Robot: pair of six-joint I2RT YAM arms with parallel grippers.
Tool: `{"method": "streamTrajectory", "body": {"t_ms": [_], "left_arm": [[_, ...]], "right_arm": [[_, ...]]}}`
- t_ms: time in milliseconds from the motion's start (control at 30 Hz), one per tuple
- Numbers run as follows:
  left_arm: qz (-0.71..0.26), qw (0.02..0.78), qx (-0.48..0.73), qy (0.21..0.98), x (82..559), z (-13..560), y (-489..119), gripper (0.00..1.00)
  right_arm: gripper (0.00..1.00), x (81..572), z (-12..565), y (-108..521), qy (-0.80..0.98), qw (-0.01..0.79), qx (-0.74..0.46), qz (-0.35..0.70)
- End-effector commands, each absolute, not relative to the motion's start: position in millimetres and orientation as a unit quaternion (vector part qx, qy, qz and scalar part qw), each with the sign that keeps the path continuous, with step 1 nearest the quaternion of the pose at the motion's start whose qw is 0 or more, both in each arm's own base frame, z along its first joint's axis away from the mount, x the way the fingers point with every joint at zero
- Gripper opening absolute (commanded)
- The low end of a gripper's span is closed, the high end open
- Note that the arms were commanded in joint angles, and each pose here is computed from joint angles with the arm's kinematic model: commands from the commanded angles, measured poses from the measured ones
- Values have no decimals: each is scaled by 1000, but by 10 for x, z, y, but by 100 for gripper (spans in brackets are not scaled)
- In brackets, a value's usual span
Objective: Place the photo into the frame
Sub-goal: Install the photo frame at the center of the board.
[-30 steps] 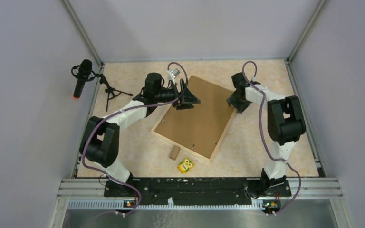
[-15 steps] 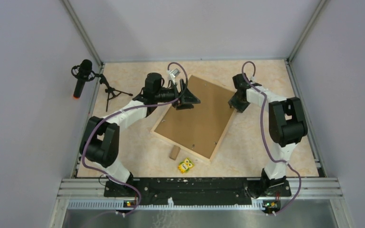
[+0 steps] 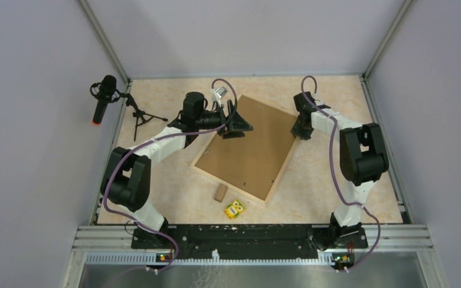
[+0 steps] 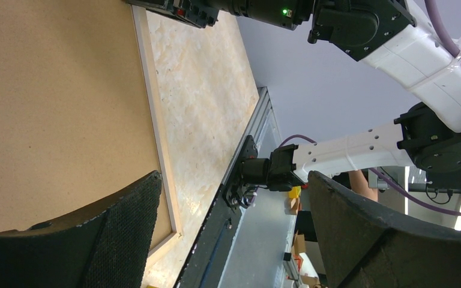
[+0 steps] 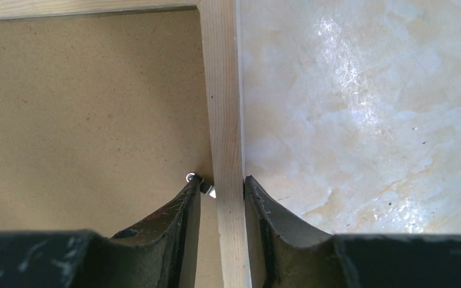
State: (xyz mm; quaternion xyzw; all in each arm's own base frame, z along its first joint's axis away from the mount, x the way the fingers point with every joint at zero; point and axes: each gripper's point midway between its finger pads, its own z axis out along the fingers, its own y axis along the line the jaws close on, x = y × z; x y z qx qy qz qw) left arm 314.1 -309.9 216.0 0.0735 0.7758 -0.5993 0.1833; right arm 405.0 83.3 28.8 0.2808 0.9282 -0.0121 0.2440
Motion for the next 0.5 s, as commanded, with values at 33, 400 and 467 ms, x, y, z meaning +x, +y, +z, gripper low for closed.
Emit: {"method": "streamTrajectory", "body": {"t_ms": [33,400,467], "left_arm": [[-603,205,96,765,3137,2249,-3106,94],[-601,201,94,768,3141,2205,-3116,94],[-600,199,93,770,3147,2182,-3118,94]], "right_arm": [[0,3762,-42,186,946,198,183,-177],[0,3949,180,407,960,230,125,-95],[9,3923,279,473,960,236,133,-72]]}}
